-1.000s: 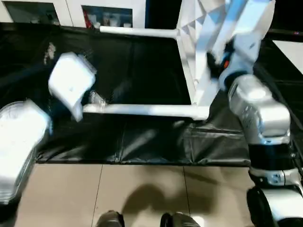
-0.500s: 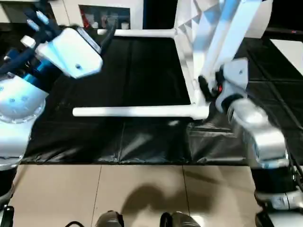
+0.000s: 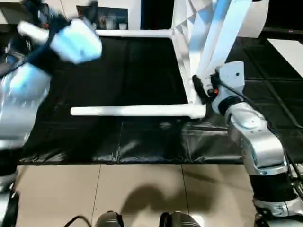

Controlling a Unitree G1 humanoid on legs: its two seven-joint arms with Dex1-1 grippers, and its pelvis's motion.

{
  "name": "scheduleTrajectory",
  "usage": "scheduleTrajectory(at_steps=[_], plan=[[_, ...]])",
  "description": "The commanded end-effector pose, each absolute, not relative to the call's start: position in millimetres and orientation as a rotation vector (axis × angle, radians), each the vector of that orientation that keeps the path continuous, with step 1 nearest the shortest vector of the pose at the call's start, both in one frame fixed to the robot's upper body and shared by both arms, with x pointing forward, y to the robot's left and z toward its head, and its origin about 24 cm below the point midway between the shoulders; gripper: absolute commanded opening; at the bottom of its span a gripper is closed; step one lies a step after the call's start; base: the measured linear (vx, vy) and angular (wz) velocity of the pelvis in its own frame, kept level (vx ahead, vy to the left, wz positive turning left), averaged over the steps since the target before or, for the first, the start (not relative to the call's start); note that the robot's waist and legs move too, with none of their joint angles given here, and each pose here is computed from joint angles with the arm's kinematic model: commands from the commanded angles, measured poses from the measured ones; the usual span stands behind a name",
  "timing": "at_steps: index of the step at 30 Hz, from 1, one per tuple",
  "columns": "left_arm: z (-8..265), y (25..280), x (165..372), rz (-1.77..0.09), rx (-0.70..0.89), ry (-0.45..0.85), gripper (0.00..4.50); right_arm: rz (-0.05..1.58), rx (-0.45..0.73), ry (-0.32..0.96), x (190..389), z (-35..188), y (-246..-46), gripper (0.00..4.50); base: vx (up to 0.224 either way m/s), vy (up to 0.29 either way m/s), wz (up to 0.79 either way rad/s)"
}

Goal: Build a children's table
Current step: Flip table

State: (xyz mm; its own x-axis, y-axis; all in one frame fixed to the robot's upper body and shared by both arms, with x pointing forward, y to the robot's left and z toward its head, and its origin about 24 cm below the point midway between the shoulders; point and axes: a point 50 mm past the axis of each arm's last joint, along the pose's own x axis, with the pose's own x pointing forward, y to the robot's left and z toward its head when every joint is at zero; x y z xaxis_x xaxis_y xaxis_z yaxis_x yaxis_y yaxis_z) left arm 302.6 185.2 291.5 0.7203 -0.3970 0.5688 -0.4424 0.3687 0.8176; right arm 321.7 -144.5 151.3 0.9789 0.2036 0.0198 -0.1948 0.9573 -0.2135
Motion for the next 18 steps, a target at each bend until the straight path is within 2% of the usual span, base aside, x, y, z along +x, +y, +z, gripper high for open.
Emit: scheduleTrajectory(at_steps=[1, 7, 9, 13, 15, 18], plan=[[299, 179, 306, 0.043, 1.24, -0.861, 3.63, 0.215, -0.226, -0.063, 318.4, 154, -142.8, 3.63, 0.0, 0.0, 0.0], [301, 179, 312, 0.067, 1.218, -0.853, 3.63, 0.227, -0.231, -0.071, 315.9, 154, -141.6, 3.63, 0.0, 0.0, 0.0], [302, 180, 314, 0.077, 1.203, -0.854, 3.33, 0.238, -0.23, -0.079, 314.6, 154, -141.0, 3.63, 0.0, 0.0, 0.0], [302, 181, 316, 0.074, 1.202, -0.843, 3.21, 0.241, -0.231, -0.079, 313.6, 153, -141.2, 3.63, 0.0, 0.0, 0.0], [301, 182, 316, 0.075, 1.195, -0.831, 2.86, 0.239, -0.232, -0.078, 313.5, 153, -141.2, 3.63, 0.0, 0.0, 0.0], [300, 182, 316, 0.069, 1.187, -0.827, 2.75, 0.24, -0.232, -0.08, 313.7, 153, -140.4, 3.63, 0.0, 0.0, 0.0]])
